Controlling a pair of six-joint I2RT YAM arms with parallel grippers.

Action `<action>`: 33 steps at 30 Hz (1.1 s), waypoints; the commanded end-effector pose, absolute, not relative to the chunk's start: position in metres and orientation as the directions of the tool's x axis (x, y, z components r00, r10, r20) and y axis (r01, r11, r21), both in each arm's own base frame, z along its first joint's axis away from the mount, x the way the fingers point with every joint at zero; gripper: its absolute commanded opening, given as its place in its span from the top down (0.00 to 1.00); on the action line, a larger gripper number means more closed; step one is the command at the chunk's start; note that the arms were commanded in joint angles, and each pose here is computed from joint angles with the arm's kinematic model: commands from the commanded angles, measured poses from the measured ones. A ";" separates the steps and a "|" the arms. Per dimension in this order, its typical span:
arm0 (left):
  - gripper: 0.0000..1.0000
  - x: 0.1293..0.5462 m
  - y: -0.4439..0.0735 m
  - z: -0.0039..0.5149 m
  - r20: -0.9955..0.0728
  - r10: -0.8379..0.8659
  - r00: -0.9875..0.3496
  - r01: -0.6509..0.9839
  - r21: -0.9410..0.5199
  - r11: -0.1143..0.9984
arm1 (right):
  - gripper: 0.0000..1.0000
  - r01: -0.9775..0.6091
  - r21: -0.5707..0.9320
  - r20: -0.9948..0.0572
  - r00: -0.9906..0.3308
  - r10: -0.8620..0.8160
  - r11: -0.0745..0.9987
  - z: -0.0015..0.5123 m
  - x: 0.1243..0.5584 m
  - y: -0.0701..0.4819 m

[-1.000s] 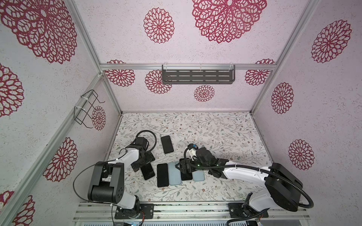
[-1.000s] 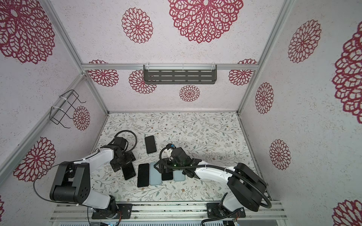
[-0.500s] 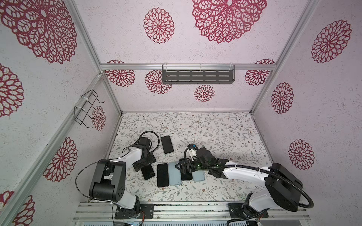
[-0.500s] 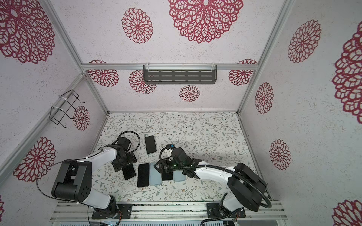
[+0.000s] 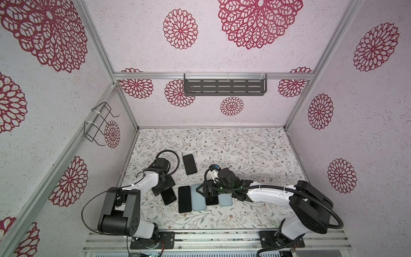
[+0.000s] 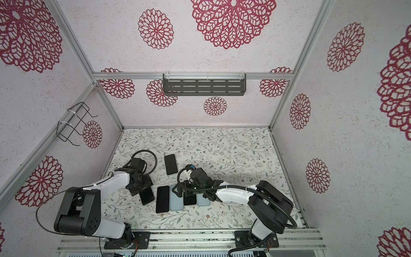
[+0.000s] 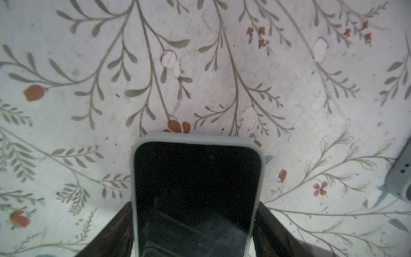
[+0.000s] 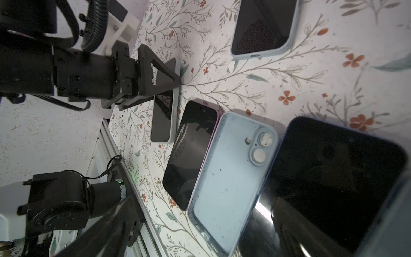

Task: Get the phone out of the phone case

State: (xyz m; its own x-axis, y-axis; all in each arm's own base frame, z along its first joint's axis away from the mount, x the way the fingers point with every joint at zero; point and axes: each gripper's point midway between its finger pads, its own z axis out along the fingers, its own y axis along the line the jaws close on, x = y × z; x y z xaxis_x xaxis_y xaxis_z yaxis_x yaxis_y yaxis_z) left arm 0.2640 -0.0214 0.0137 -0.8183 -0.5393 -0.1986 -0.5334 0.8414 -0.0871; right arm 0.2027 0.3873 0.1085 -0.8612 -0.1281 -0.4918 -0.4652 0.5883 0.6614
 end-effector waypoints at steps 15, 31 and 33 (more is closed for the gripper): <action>0.44 0.264 -0.045 0.048 -0.168 -0.606 -0.777 -0.516 -0.380 0.767 | 0.01 -0.533 0.727 -0.497 -0.843 -0.205 0.432 0.126 0.186 0.474; 0.46 0.268 -0.065 0.070 -0.159 -0.614 -0.773 -0.466 -0.516 0.719 | 0.18 -0.500 0.772 -0.458 -0.866 -0.203 0.392 0.109 0.187 0.506; 0.46 0.268 -0.068 0.073 -0.163 -0.614 -0.772 -0.458 -0.526 0.716 | 0.25 -0.497 0.775 -0.456 -0.868 -0.198 0.392 0.109 0.188 0.508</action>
